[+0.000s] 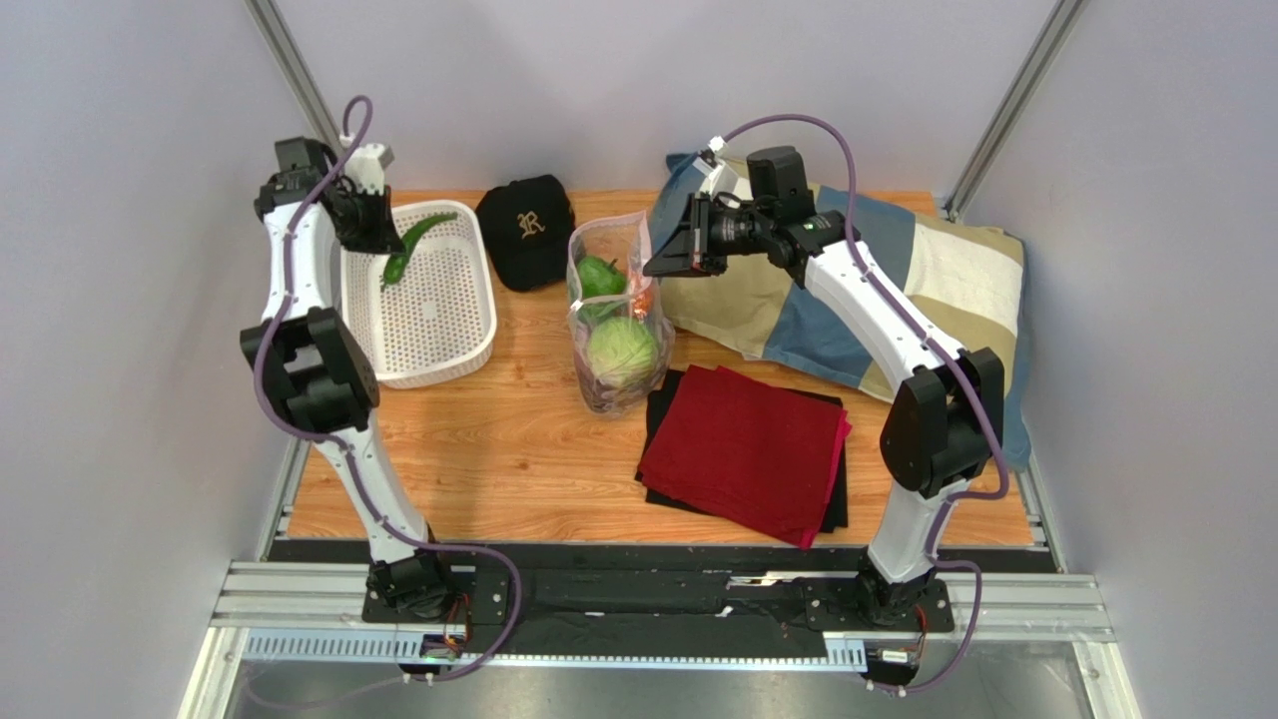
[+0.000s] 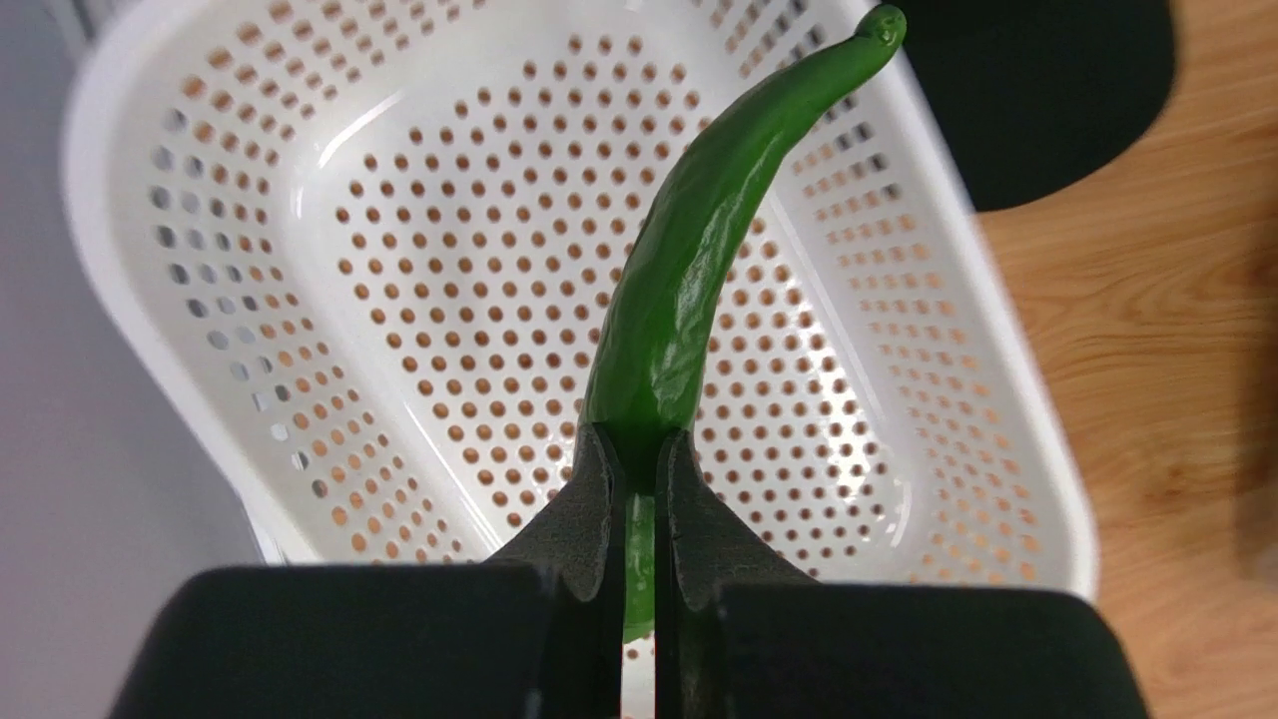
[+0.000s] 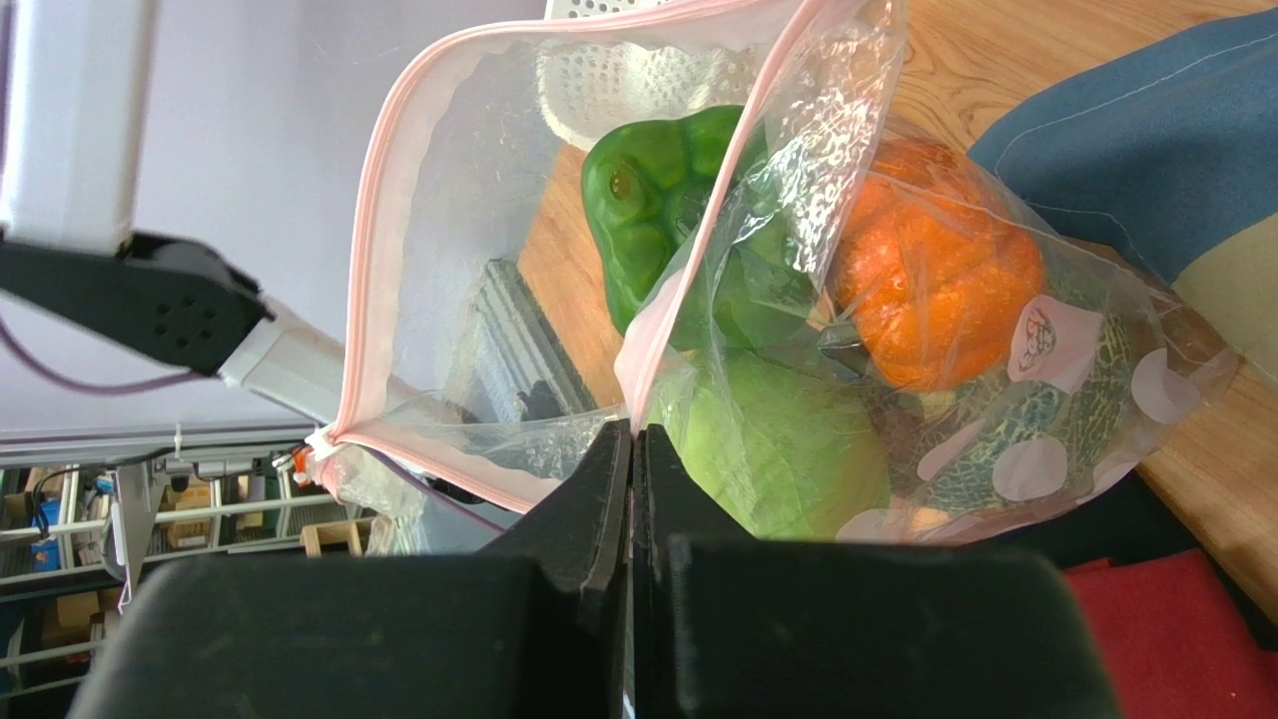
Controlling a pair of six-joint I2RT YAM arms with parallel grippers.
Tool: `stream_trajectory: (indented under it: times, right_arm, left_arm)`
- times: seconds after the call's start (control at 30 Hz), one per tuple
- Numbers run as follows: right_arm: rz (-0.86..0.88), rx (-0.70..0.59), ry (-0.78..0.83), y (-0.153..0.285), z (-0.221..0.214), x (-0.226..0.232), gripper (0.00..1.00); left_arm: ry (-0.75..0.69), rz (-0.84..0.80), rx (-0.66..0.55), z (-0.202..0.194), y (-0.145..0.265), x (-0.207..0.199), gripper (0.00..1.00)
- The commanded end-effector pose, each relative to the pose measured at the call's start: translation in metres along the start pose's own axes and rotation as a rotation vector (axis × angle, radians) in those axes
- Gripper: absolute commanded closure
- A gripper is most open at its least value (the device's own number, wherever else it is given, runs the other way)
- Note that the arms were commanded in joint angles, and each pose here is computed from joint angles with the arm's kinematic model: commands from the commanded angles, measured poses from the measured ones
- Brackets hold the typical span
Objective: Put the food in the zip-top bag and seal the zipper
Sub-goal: Pick up the fake vegetable from the bin, then place the fake vegetable in the zipper food storage bag.
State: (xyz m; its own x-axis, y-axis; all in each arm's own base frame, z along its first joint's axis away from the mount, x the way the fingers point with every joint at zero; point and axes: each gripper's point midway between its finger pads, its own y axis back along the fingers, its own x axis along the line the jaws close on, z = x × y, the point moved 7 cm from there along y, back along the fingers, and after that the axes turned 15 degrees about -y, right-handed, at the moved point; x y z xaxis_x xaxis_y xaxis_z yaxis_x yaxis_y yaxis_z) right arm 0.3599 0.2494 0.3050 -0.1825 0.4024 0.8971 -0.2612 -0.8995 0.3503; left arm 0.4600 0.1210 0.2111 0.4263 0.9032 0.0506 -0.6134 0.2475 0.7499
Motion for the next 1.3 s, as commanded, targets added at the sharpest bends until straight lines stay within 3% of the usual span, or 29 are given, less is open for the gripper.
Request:
stream_trajectory:
  times: [0.0, 0.2, 0.3, 0.5, 0.57, 0.87, 1.27]
  right_arm:
    - [0.033, -0.026, 0.071, 0.005, 0.005, 0.019, 1.0]
    - [0.046, -0.023, 0.085, 0.003, 0.004, 0.024, 1.0]
    - [0.046, -0.03, 0.097, 0.004, 0.005, 0.027, 1.0]
    - [0.07, -0.028, 0.128, 0.009, 0.001, 0.039, 1.0]
    - [0.082, -0.025, 0.128, 0.01, 0.001, 0.042, 1.0]
    - [0.1, -0.019, 0.117, 0.013, -0.001, 0.051, 1.0]
    - [0.125, -0.028, 0.127, 0.02, -0.003, 0.059, 1.0]
  left_arm:
    - [-0.019, -0.046, -0.271, 0.056, 0.083, -0.035, 1.0]
    - [-0.109, -0.217, -0.471, 0.114, 0.143, -0.118, 1.0]
    - [-0.152, -0.304, -0.511, 0.13, 0.166, -0.157, 1.0]
    - [-0.071, -0.533, -0.526, 0.135, 0.2, -0.221, 1.0]
    - [-0.117, -0.567, -0.589, 0.146, 0.21, -0.243, 1.0]
    - [-0.204, -0.634, -0.684, 0.155, 0.185, -0.298, 1.0]
    - [-0.216, -0.591, -0.63, 0.129, 0.14, -0.319, 1.0]
